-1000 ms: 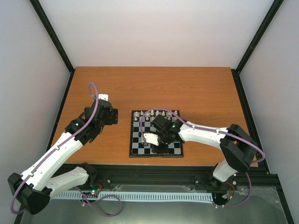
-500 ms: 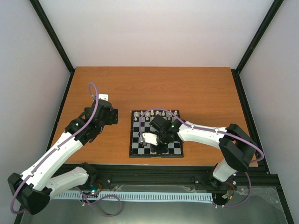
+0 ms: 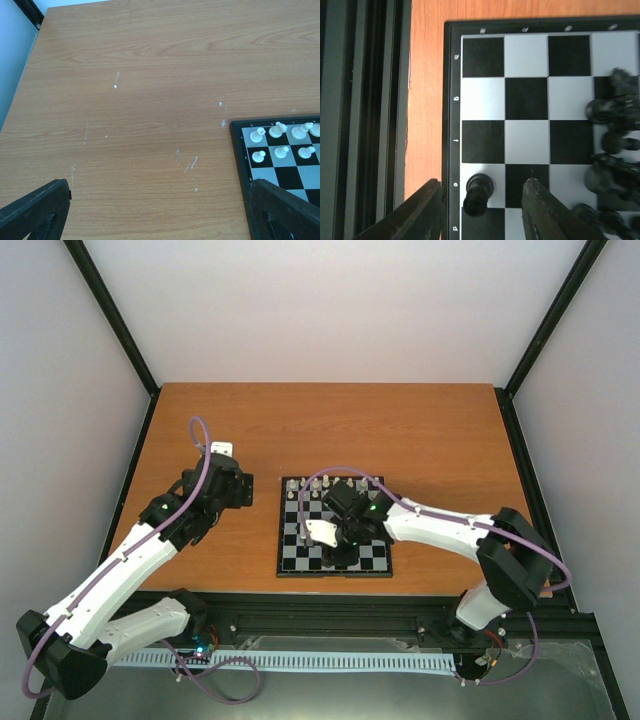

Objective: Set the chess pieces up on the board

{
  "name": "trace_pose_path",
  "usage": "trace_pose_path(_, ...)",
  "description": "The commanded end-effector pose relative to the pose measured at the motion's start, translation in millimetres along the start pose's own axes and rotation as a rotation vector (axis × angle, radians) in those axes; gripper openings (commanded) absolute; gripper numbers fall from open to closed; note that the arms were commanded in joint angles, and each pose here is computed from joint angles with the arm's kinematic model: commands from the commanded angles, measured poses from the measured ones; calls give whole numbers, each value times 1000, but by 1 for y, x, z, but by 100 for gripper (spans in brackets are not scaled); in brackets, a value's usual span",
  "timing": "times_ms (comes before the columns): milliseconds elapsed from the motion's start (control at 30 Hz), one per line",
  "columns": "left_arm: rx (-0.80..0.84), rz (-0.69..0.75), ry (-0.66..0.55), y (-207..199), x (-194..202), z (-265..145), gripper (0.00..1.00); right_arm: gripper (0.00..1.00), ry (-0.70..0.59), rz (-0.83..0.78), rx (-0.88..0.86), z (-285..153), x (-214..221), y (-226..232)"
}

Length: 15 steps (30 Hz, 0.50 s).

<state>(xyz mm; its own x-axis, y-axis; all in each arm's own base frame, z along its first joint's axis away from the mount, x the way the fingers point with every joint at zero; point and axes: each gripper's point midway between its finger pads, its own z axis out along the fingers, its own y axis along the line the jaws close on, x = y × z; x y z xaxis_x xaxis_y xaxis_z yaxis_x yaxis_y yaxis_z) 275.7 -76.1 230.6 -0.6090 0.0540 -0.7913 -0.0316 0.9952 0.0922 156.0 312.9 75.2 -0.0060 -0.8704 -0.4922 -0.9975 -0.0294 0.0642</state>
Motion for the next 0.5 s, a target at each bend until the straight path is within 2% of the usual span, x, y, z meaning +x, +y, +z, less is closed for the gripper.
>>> trace_pose_path(0, 48, 11, -5, -6, -3, -3, 100, 46, -146, 0, 48, -48, -26, -12)
trace_pose_path(167, 152, 17, -2, -23, -4, -8, 100, 46, -203, 96, 168, -84, -9, -42)
trace_pose_path(300, 486, 55, 56, -72, 3, -36, 100, 44, -232, 222, 278, -109, 13, -75)
trace_pose_path(367, 595, 66, 93, -86, 14, -48, 100, 44, -234, 268, 326, -118, 22, -88)
trace_pose_path(467, 615, 98, 107, -86, 31, -52, 100, 44, -222, 303, 379, -123, 31, -100)
